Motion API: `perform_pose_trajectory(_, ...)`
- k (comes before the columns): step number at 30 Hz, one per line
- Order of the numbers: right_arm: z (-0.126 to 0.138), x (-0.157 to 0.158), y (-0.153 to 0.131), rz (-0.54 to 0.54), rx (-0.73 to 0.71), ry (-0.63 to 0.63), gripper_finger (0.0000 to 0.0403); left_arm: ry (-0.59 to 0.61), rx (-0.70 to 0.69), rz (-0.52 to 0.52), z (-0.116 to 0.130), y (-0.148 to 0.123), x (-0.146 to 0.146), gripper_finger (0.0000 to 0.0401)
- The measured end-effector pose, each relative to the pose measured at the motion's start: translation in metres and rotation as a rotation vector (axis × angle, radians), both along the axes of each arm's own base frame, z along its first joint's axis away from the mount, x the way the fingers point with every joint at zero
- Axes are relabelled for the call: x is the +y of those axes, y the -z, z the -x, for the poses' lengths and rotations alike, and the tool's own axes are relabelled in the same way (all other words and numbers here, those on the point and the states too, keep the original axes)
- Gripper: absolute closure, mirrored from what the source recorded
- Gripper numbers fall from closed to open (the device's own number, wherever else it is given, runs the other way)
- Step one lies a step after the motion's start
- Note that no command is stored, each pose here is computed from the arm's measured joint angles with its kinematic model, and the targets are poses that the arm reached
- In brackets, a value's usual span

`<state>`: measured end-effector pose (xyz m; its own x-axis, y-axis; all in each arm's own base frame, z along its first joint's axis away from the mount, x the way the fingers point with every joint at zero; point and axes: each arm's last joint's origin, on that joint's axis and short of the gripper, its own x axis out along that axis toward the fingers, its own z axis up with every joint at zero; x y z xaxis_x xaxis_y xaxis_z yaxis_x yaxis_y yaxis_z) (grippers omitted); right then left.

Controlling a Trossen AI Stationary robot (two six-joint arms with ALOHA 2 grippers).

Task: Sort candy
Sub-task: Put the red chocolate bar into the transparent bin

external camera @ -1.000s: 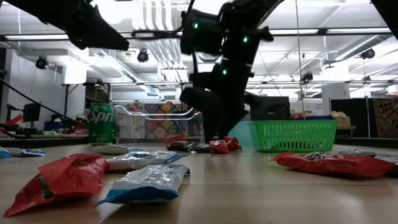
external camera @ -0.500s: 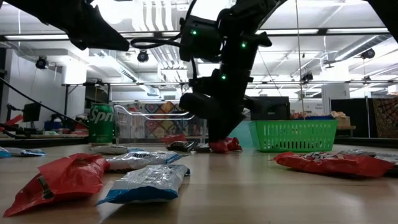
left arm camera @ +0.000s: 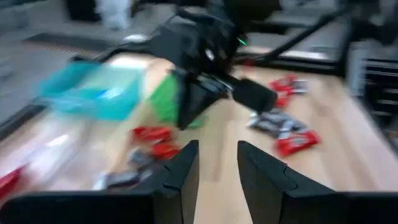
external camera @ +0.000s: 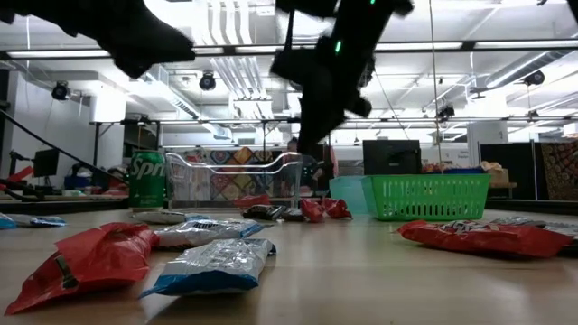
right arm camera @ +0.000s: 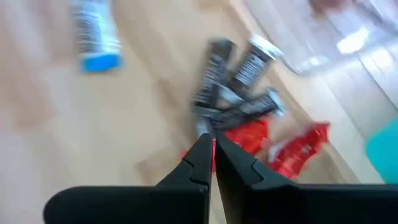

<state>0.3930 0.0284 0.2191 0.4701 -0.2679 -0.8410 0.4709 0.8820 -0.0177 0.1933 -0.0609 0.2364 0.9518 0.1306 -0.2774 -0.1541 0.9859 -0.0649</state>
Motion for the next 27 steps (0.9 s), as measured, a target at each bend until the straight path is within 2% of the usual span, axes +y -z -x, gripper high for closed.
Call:
perform_pose_trajectory(3,0.008,0.013,-0.017,0.011,-0.038,-0.076,0.0394,0.091,-0.034,-0.026,-0.008,0.011,-0.005,0.0309)
perform_pose_trajectory(6,0.015,0.025,-0.019,0.017,-0.038,-0.123,0.0394,0.125,-0.044,-0.044,-0.015,0.02,-0.009,0.0309)
perform_pose_trajectory(9,0.02,0.034,-0.007,0.027,-0.005,-0.155,0.0394,0.129,-0.038,-0.058,-0.023,0.027,-0.012,0.0309)
perform_pose_trajectory(13,0.02,0.034,0.014,-0.006,0.006,-0.084,0.0393,0.135,-0.054,-0.079,-0.03,0.032,-0.015,0.0309)
perform_pose_trajectory(15,0.018,0.034,0.027,0.004,0.037,-0.09,0.0387,0.135,-0.047,-0.084,-0.033,0.034,-0.016,0.0309)
perform_pose_trajectory(17,0.016,0.034,0.038,0.036,0.074,-0.131,0.0372,0.136,-0.051,-0.085,-0.035,0.033,-0.017,0.0309)
perform_pose_trajectory(20,0.012,0.036,0.052,0.157,0.122,-0.217,0.0339,0.138,-0.048,-0.095,-0.038,0.032,-0.018,0.0309)
perform_pose_trajectory(22,0.009,0.036,0.06,0.181,0.136,-0.25,0.0313,0.14,-0.043,-0.103,-0.038,0.033,-0.018,0.0309)
perform_pose_trajectory(27,0.005,0.034,0.063,0.268,0.114,-0.2,0.0254,0.139,-0.053,-0.1,-0.037,0.031,-0.017,0.0309)
